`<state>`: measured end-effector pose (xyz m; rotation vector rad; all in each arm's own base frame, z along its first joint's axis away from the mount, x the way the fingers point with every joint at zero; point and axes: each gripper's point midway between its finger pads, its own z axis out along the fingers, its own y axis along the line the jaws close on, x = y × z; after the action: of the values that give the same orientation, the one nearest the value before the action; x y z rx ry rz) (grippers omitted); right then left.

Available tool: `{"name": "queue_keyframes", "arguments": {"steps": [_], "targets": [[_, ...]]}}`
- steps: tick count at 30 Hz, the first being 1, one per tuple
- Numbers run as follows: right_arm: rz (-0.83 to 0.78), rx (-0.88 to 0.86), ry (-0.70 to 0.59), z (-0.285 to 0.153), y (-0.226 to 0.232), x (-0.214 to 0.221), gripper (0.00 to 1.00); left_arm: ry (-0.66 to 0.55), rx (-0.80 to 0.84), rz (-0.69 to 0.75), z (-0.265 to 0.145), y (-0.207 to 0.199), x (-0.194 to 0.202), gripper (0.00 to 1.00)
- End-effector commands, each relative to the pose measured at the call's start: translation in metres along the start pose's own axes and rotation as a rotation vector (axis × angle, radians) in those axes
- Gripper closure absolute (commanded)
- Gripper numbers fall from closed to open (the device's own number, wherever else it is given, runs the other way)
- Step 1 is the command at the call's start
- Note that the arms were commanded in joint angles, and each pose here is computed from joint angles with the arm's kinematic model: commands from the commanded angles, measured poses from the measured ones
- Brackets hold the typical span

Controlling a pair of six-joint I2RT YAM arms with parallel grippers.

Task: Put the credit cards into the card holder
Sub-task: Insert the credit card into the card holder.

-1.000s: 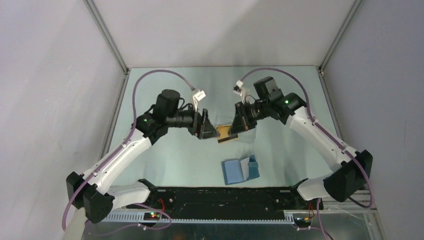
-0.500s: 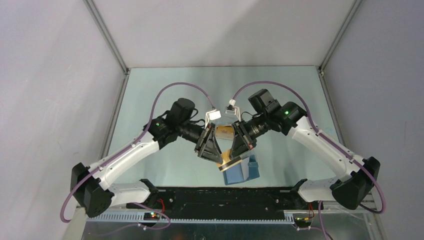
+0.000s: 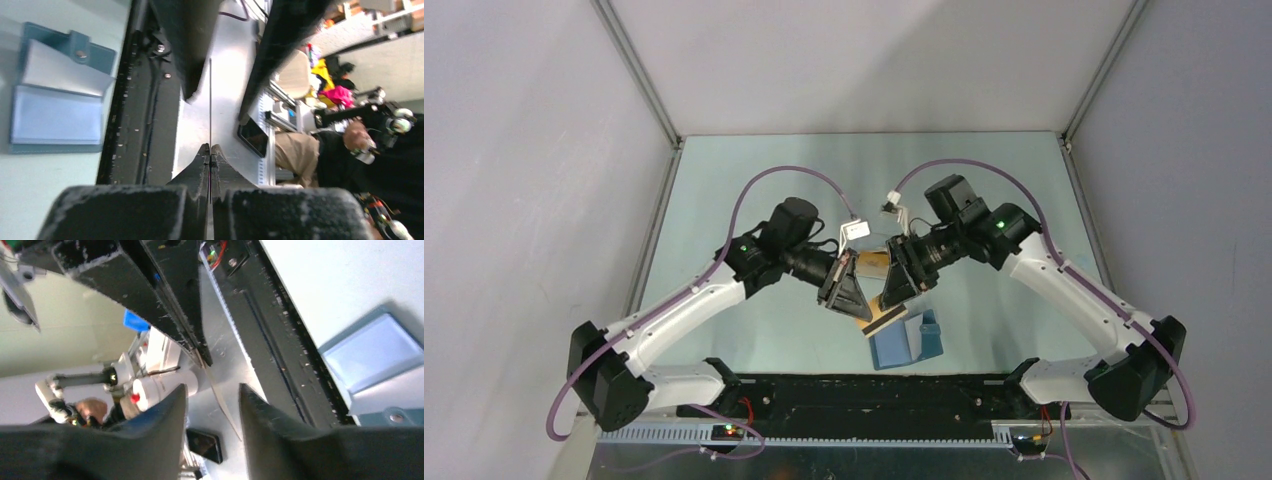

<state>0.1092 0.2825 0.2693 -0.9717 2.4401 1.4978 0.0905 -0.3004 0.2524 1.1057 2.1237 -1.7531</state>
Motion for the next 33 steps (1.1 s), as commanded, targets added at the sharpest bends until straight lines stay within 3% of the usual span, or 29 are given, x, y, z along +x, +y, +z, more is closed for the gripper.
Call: {"name": "queue_keyframes", "arguments": {"steps": [1, 5, 8, 10, 11, 12, 15, 20, 27, 31, 33], "targets": [[0.067, 0.112, -0.24, -0.032, -0.006, -0.03, 0.39, -0.127, -0.186, 0.031, -0.009, 0.014, -0.022, 1.0], [0.083, 0.133, -0.544, -0.073, -0.005, -0.059, 0.1, -0.341, -0.386, -0.03, -0.026, 0.033, -0.052, 1.0], [0.107, 0.107, -0.633, -0.079, -0.007, -0.057, 0.01, -0.555, -0.435, -0.083, -0.043, 0.033, -0.074, 1.0], [0.117, 0.055, -0.659, -0.079, -0.003, -0.057, 0.01, -0.72, -0.339, -0.099, -0.051, 0.016, -0.091, 1.0], [0.107, 0.015, -0.681, -0.081, 0.005, -0.061, 0.03, -0.821, -0.243, -0.11, -0.056, 0.002, -0.099, 1.0], [0.116, -0.014, -0.663, -0.076, 0.004, -0.058, 0.05, -0.868, -0.205, -0.17, -0.058, 0.004, -0.095, 1.0], [0.098, -0.113, -0.657, -0.071, 0.018, -0.06, 0.14, -0.978, -0.08, -0.139, -0.067, -0.021, -0.103, 1.0], [0.081, -0.184, -0.621, -0.057, 0.027, -0.067, 0.37, -0.988, 0.035, -0.125, -0.067, -0.043, -0.101, 1.0], [0.024, -0.294, -0.62, -0.051, 0.049, -0.083, 0.43, -0.952, 0.083, -0.126, -0.061, -0.05, -0.098, 1.0], [0.022, -0.329, -0.609, -0.047, 0.053, -0.087, 0.52, -0.95, 0.081, -0.129, -0.06, -0.047, -0.096, 1.0], [0.026, -0.331, -0.606, -0.045, 0.053, -0.088, 0.62, -0.946, 0.08, -0.13, -0.059, -0.046, -0.095, 1.0]]}}
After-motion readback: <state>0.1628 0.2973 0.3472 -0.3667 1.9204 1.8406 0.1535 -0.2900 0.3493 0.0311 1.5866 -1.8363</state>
